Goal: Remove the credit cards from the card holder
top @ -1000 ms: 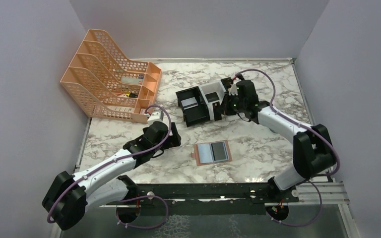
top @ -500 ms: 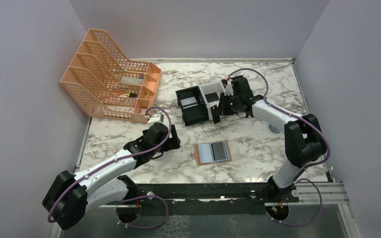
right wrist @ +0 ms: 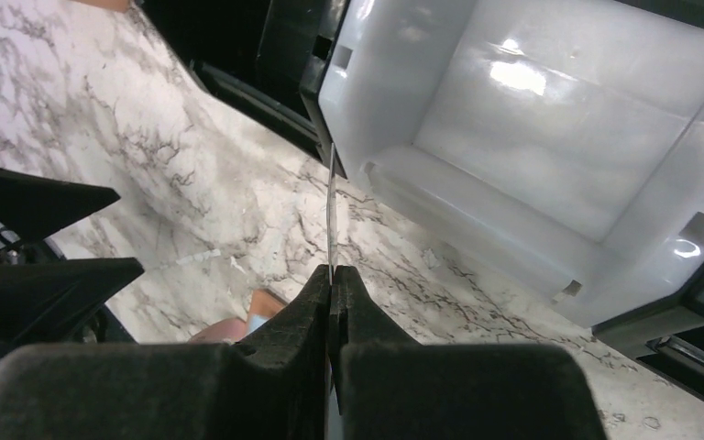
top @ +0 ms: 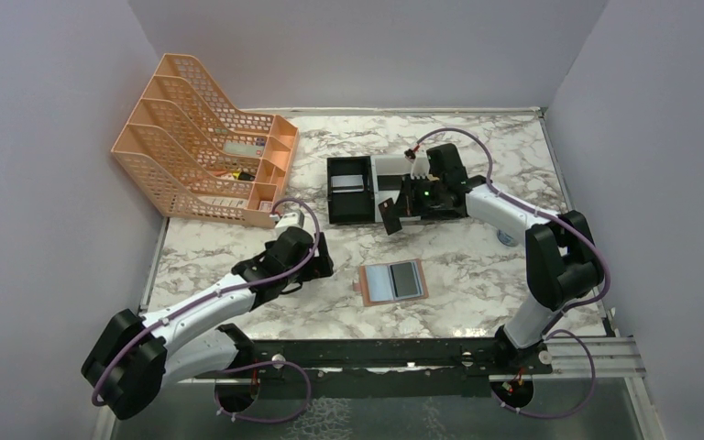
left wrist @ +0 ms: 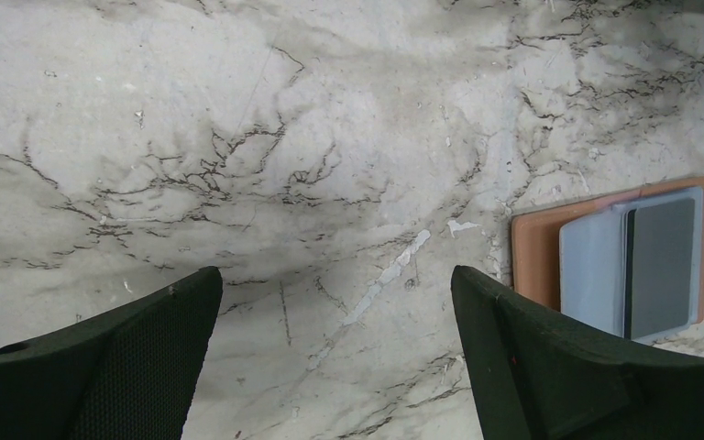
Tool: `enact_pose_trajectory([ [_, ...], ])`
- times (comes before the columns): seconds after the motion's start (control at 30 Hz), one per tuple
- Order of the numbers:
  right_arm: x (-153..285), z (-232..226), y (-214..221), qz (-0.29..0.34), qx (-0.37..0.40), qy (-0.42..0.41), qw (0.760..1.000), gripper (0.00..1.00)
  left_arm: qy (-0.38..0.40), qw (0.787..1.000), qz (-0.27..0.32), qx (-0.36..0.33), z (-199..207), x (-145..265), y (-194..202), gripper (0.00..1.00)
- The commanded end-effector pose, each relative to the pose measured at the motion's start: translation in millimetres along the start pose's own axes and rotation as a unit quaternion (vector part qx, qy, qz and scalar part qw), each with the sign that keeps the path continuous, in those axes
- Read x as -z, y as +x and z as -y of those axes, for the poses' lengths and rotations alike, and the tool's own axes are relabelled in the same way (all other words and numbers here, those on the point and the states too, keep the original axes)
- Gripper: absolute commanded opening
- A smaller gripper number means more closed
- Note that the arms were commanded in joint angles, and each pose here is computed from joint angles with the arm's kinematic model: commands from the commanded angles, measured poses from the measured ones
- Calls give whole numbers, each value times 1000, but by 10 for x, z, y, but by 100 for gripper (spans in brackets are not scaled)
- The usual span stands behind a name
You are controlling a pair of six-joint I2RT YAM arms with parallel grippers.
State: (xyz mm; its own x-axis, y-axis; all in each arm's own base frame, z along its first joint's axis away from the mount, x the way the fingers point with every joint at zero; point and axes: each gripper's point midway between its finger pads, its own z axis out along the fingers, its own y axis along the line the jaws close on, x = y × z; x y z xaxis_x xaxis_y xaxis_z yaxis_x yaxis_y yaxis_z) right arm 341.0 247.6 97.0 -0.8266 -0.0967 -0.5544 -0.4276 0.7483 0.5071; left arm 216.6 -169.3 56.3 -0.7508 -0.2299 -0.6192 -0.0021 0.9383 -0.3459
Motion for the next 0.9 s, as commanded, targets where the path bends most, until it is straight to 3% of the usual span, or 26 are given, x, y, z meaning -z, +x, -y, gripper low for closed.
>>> enact_pose_trajectory([
  [0.0,47,-194,2,-3,10,-45,999,1,9,1000,2,-9,80,-1,-81,99],
  [0.2,191,-19,-245,44,35,33,998,1,2,1000,6,-23,66,-5,-121,99],
  [0.33,468,77,-643,134,76,99,983,1,-1,998,-3,-58,80,-20,-168,99],
  [0.5,730,-73,-1015,233,163,95,954,1,-9,997,-2,-74,54,-17,-399,99],
  [0.63,814,-211,-1106,279,283,73,915,1,-9,998,3,-63,-43,33,-632,99],
  [0.7,743,-266,-983,273,363,51,890,1,-29,998,13,-55,-142,77,-763,99],
  [0.87,691,-143,-948,251,503,123,818,1,-46,996,56,-56,-144,342,-1099,99],
])
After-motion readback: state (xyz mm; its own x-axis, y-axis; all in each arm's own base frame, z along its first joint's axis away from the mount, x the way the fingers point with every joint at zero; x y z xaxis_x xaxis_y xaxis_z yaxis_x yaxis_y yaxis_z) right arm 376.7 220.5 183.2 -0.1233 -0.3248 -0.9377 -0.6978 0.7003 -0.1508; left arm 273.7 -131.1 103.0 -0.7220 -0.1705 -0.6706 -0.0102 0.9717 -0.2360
